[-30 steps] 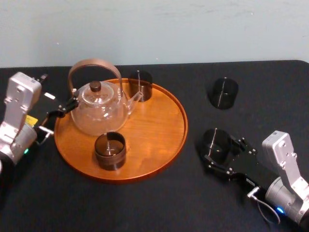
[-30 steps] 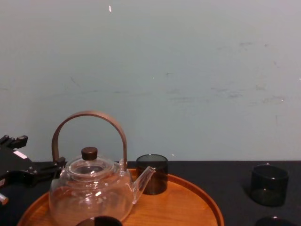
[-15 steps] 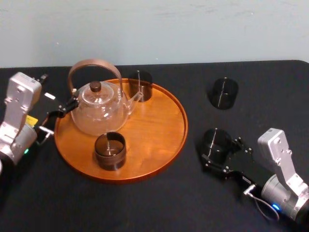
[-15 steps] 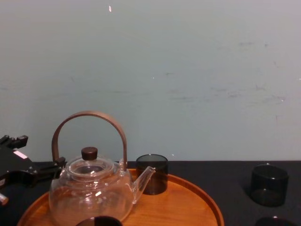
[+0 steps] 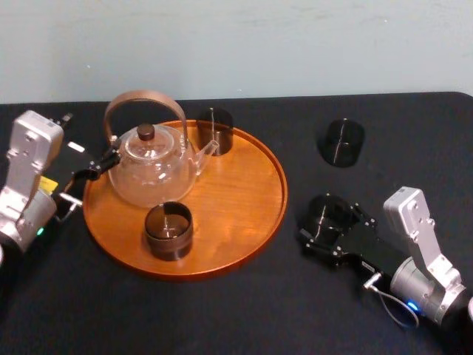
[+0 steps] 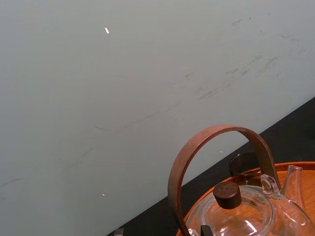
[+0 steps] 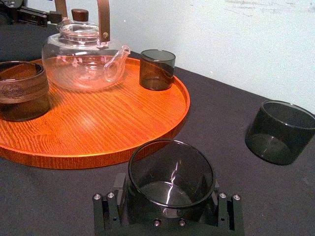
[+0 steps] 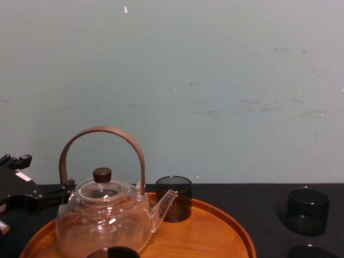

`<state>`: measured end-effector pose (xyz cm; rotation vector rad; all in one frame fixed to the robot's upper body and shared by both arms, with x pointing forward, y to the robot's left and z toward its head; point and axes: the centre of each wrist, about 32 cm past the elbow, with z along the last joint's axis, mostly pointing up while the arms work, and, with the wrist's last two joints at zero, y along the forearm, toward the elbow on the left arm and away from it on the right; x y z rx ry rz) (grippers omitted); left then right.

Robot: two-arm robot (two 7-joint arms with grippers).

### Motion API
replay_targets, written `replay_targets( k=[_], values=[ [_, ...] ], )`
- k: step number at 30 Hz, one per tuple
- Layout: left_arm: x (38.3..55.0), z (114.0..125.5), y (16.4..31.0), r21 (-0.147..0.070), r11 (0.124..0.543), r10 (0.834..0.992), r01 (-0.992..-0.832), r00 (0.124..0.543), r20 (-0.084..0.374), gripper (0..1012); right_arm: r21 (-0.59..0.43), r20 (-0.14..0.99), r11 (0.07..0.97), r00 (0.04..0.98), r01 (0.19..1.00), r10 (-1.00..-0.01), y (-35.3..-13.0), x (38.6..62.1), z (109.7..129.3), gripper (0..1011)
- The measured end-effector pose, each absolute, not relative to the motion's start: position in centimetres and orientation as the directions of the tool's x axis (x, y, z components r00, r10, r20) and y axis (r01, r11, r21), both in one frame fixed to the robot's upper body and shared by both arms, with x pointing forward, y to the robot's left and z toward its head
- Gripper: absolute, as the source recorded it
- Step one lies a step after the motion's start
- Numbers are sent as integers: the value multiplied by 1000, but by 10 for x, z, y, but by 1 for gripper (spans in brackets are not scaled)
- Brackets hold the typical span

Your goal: Pick up the glass from the table and place it on the tray.

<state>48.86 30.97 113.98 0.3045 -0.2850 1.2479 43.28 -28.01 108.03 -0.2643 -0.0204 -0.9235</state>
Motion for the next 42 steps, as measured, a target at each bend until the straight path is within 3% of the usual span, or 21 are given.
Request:
replay_targets(
  k=[14, 20, 33, 42],
  values=[
    [489, 1140, 310, 70, 287, 880, -955, 292, 374, 1010, -214, 117, 574, 604, 790, -788, -279, 435, 1079, 1000],
    [489, 1140, 310, 70, 287, 880, -955, 292, 374, 1009, -213, 118, 575, 605, 790, -787, -279, 435, 1079, 915],
    [489, 1140, 310, 70, 287, 880, -955, 292, 374, 1010, -210, 113, 578, 607, 788, -787, -280, 435, 1079, 911],
    [489, 1140, 310, 70, 287, 880, -955, 292, 374, 1009, -195, 114, 611, 636, 768, -763, -275, 442, 1095, 911]
  ],
)
